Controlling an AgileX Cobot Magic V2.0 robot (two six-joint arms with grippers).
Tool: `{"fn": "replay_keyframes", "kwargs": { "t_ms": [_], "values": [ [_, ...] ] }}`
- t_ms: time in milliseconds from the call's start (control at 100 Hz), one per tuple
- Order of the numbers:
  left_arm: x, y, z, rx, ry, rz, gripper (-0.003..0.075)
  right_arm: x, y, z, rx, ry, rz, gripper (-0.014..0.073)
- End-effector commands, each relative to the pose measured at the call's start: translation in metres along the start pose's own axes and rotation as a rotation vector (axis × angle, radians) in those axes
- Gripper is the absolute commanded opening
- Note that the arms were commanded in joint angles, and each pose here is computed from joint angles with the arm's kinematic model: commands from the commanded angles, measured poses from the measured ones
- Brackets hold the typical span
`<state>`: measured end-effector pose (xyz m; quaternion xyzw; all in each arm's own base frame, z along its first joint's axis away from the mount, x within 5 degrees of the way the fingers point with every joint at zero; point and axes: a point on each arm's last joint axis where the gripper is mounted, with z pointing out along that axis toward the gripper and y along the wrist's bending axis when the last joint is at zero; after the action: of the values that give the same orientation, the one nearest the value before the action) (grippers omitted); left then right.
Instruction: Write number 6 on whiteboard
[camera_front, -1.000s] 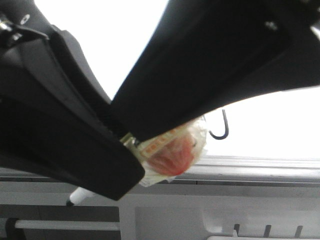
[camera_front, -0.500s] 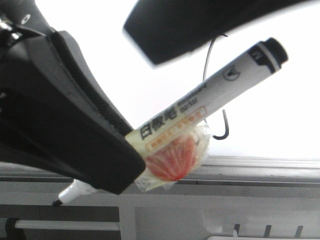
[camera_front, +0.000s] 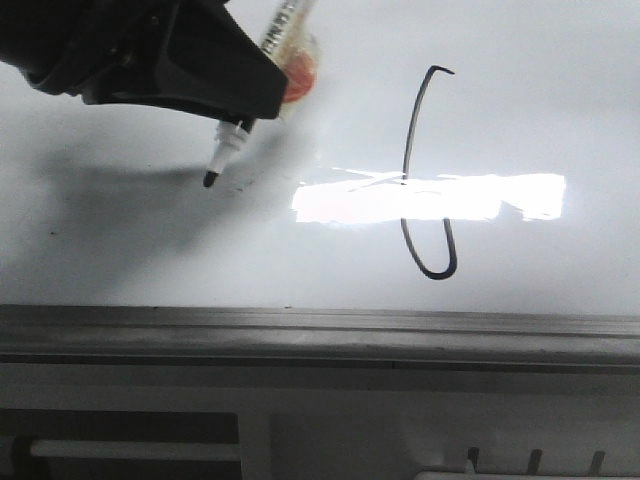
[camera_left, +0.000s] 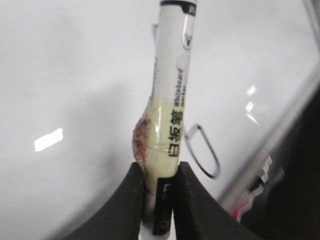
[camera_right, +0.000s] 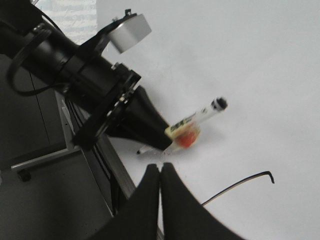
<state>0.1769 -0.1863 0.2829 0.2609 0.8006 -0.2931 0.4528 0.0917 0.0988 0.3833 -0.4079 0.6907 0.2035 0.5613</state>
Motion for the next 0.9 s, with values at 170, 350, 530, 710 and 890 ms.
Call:
{"fn": "replay_keyframes", "kwargs": {
  "t_ms": [170,350,530,710,890],
  "values": [
    [-0.002,0.018,0.015,-0.205,-0.046,-0.156,-0.0019,0.002,-0.002,0.002,0.019,-0.023,0.014,-0.0064],
    [0.003,0.025,0.024,-0.262,-0.027,-0.154,-0.0019,0.004,-0.001,0.003,0.020,-0.019,0.016,-0.0064],
    [0.004,0.030,0.025,-0.310,-0.036,-0.151,-0.0019,0.004,-0.001,0.003,0.019,-0.017,0.016,-0.0064],
    [0.004,0.030,0.025,-0.311,-0.033,-0.156,0.0031,0.004,-0.001,0.003,0.019,-0.017,0.016,-0.0064],
    [0.005,0.030,0.025,-0.312,-0.033,-0.169,0.0328,0.004,-0.001,0.003,0.019,-0.017,0.016,-0.0064]
  ]
}}
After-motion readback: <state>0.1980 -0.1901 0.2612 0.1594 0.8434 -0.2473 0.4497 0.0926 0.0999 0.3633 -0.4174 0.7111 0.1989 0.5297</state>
